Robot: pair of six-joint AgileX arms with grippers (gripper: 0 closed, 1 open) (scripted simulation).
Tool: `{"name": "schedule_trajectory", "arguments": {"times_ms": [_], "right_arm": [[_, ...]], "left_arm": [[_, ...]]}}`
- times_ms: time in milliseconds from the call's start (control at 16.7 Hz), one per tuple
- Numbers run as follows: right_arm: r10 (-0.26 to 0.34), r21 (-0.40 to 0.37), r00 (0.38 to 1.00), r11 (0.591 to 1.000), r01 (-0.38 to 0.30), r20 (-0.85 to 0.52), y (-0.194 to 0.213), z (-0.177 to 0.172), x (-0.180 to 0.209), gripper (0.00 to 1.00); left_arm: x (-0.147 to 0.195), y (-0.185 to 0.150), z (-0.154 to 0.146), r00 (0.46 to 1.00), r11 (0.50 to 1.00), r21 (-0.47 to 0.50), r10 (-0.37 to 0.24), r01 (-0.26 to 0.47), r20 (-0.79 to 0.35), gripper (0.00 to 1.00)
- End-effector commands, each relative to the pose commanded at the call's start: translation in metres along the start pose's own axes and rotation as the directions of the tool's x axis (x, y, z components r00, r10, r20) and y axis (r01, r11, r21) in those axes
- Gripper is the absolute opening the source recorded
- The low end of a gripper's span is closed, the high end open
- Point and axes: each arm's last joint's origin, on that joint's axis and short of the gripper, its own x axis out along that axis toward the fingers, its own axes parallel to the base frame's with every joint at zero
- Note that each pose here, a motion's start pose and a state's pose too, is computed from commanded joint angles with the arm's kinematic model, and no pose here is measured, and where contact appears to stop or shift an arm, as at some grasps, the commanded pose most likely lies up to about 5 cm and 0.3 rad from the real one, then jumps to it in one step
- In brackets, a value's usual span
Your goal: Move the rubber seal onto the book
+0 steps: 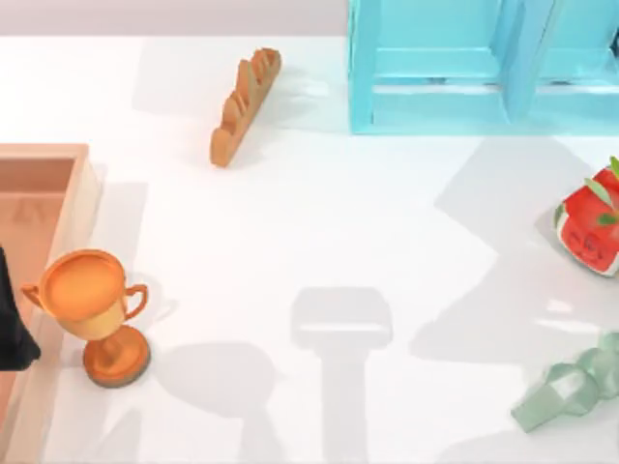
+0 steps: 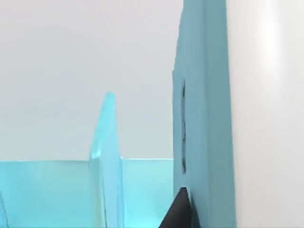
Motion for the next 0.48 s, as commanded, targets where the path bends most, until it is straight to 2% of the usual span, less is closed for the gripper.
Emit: {"name": "schedule_trajectory", "arguments": {"times_ms": [240, 360, 480], "right_arm": [[0.007, -0.097, 0.999, 0.995, -0.011, -0.037, 0.047, 0.0, 0.031, 0.0], [0.018, -0.188, 0.998, 0.982, -0.027, -0.053, 0.091, 0.002, 0.049, 0.0], [0.047, -0.301, 0.997, 0.951, -0.065, -0.066, 0.153, 0.003, 0.062, 0.0]], "left_arm": [[0.0, 0.0, 0.0, 1.0, 1.0, 0.0, 0.0, 0.0, 0.0, 1.0], [0.0, 0.0, 0.0, 1.0, 1.0, 0.0, 0.0, 0.0, 0.0, 1.0], [0.0, 0.0, 0.0, 1.0, 1.0, 0.0, 0.0, 0.0, 0.0, 1.0]]}}
